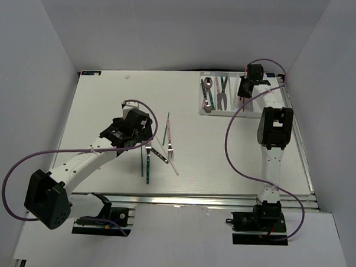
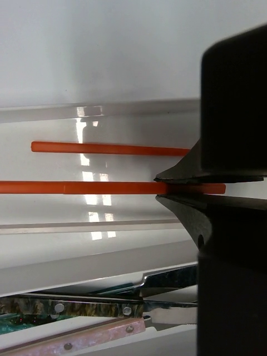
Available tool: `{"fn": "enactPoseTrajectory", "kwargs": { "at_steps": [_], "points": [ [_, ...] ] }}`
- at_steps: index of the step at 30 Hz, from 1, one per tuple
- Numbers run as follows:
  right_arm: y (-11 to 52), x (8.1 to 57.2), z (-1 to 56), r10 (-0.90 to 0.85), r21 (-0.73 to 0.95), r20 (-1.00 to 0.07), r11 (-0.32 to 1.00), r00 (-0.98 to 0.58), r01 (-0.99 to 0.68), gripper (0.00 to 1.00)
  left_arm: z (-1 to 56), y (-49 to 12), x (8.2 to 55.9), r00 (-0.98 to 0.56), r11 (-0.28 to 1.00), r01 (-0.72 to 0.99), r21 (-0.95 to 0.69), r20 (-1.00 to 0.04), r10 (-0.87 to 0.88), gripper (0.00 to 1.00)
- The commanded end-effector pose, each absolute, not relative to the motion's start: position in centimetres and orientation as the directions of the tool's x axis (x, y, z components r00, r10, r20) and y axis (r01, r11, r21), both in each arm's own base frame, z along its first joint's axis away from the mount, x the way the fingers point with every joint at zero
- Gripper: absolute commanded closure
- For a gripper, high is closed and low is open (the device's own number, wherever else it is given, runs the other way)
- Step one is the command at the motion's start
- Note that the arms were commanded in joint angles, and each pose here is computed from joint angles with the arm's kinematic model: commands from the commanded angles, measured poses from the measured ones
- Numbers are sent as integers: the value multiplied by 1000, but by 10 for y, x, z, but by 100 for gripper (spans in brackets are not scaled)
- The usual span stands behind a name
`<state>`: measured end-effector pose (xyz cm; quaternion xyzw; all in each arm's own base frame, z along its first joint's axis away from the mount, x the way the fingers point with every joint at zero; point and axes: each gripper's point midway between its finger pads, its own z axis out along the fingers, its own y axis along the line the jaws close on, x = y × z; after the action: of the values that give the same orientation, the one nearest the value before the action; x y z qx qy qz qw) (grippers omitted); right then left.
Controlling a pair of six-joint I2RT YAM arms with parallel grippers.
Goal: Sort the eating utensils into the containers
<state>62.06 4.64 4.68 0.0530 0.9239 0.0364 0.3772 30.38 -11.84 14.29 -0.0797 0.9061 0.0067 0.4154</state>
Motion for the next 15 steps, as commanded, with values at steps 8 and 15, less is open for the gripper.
{"fn": "enactPoseTrajectory", "kwargs": {
  "at_steps": [8, 15],
  "points": [
    [50, 623, 50, 117, 117, -722, 992, -681, 47, 46, 141, -120, 301, -651, 990, -129, -57, -749, -128, 2],
    [58, 627, 69, 114, 118, -749, 992, -652, 38, 46, 139, -123, 300, -655, 990, -122, -72, -743, -135, 2]
  ]
}}
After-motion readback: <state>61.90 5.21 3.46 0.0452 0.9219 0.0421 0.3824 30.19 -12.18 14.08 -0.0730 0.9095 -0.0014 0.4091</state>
